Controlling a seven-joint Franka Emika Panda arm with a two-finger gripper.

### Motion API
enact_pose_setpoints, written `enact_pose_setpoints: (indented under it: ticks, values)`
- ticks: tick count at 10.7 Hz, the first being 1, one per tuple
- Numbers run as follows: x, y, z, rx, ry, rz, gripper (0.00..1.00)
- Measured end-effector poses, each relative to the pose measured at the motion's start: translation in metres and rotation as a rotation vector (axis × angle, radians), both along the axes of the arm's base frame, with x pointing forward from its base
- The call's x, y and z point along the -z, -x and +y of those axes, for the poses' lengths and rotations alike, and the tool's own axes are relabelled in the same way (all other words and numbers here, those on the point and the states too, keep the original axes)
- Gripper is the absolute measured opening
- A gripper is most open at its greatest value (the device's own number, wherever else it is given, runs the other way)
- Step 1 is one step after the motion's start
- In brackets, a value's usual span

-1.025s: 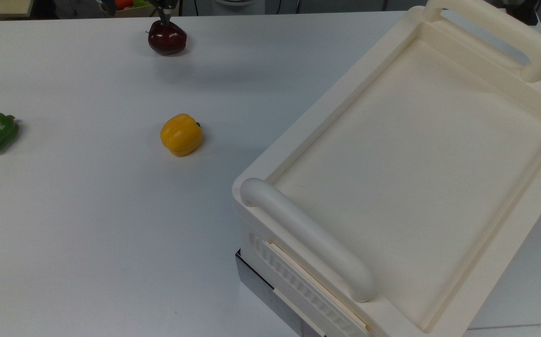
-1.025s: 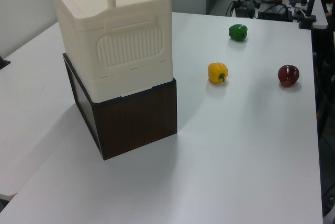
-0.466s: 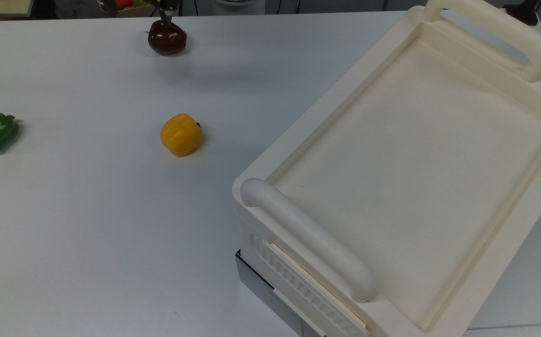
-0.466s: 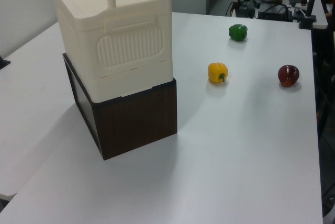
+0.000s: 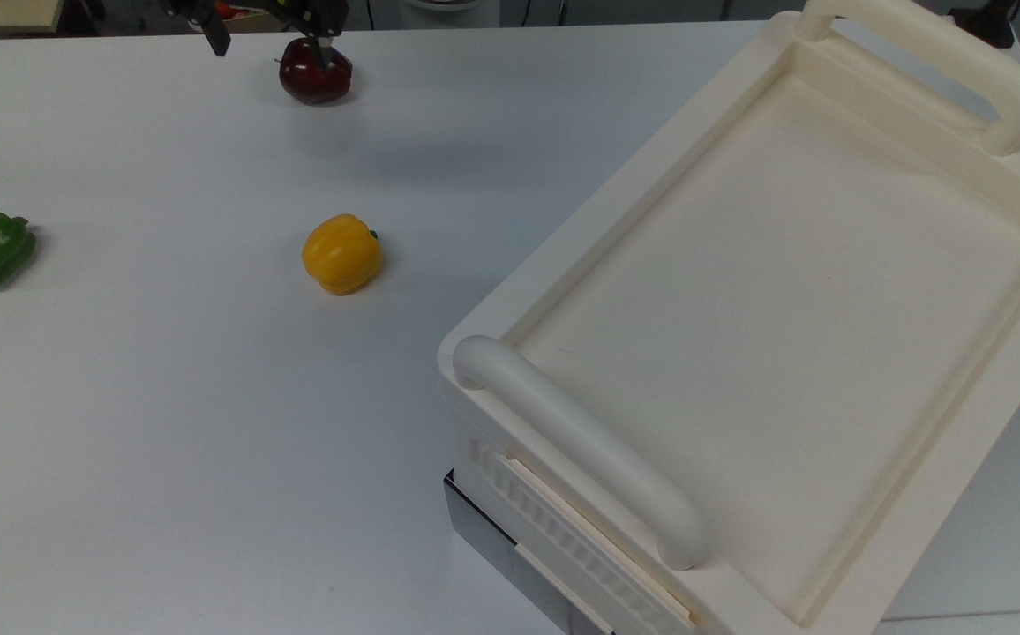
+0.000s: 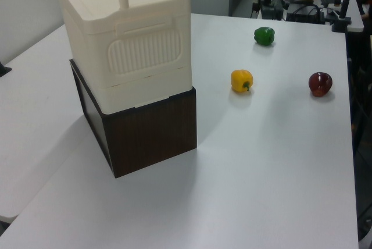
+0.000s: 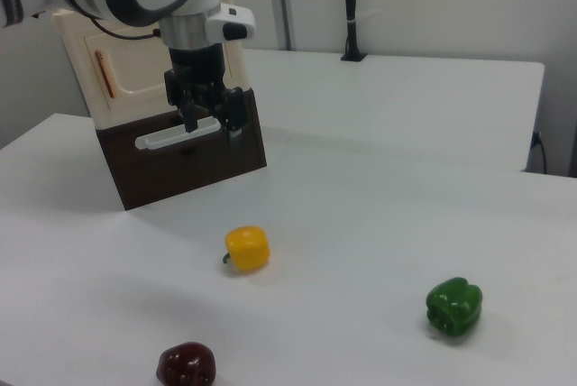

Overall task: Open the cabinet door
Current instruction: 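Move the gripper toward the edge of the cream cabinet door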

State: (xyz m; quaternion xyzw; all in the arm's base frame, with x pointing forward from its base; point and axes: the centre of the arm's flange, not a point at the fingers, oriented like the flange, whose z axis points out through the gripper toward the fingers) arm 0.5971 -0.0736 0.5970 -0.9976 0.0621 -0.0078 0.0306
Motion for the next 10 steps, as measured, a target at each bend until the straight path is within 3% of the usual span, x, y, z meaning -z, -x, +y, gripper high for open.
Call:
enact_pose_setpoints:
  ticks: [2, 5, 10]
  values:
    - [0.006, -0.006, 0.005, -0.08, -0.051, -0.018, 1.0]
    - [0.012, -0.017, 0.017, -0.15, -0.075, -0.062, 1.0]
    - [-0.007, -0.026, 0.105, -0.355, -0.089, -0.155, 1.0]
